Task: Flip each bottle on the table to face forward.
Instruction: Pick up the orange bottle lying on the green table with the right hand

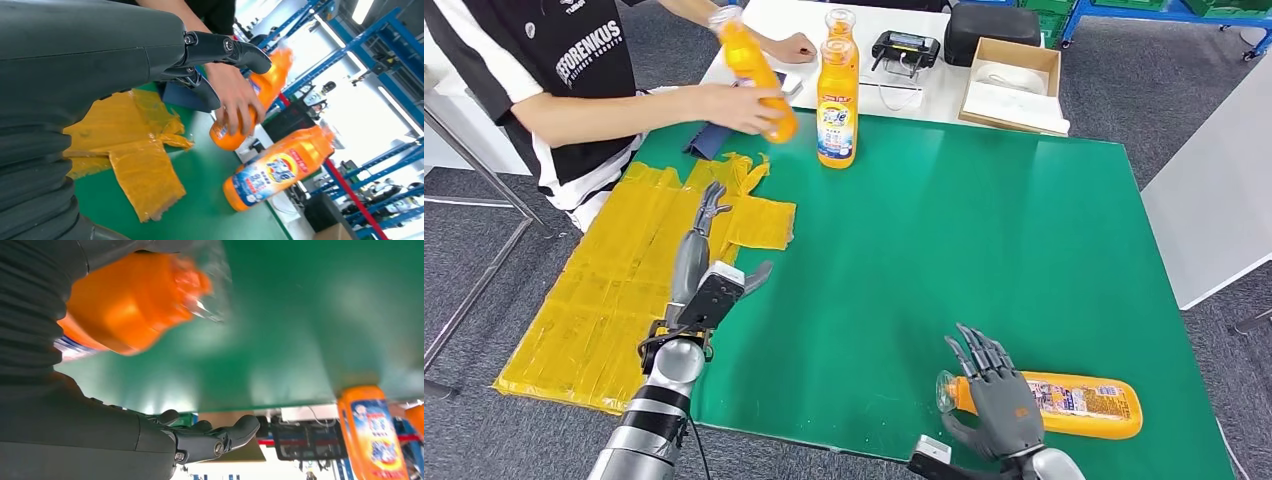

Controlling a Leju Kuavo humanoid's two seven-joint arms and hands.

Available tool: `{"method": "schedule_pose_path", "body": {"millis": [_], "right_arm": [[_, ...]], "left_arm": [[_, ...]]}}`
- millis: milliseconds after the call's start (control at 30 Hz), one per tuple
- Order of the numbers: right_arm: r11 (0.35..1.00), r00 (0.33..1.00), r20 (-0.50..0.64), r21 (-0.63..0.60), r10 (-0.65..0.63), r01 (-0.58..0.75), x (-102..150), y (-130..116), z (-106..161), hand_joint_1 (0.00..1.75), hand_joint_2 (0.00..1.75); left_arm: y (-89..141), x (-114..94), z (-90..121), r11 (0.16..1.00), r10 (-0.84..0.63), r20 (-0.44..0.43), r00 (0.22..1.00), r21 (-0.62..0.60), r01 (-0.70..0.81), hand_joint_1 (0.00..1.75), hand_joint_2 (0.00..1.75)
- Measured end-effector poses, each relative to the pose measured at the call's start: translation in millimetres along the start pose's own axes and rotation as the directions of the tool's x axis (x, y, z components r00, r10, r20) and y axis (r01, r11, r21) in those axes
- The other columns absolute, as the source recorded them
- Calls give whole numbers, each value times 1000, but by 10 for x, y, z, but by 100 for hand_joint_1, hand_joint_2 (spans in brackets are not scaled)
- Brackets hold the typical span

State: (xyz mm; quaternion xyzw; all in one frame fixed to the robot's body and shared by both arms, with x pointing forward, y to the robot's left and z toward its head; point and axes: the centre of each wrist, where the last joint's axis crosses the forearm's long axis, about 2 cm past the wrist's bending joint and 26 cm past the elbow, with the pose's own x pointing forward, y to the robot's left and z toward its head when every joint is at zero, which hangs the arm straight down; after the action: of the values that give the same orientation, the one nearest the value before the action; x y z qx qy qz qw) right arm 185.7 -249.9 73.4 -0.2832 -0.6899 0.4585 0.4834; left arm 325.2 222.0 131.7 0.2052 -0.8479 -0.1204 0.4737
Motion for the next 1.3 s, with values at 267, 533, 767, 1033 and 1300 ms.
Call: {"method": "schedule_pose_path", "body": {"millis": [267,533,767,1033,1300], "right_arm": [[996,993,-85,24,83,-81,-320,-96,259,0,175],[972,944,-237,11,229,-233,-927,-343,427,0,175],[967,928,-277,17,249,-255,-1025,-375,470,0,175],[947,868,-389,41,309,-319,-1293,-423,526,0,175],[936,861,-368,118,352,-332,-1307,-276,467,175,175]], "left_arm": [[-123,103,29,999,51,17,999,-6,-51,0,175],[-244,172,103,994,104,25,994,-20,-103,0,175],[-257,179,126,993,114,22,993,-20,-114,0,175],[-299,207,208,989,145,15,989,-25,-145,0,175],[-331,235,207,985,169,22,985,-40,-168,0,175]]}}
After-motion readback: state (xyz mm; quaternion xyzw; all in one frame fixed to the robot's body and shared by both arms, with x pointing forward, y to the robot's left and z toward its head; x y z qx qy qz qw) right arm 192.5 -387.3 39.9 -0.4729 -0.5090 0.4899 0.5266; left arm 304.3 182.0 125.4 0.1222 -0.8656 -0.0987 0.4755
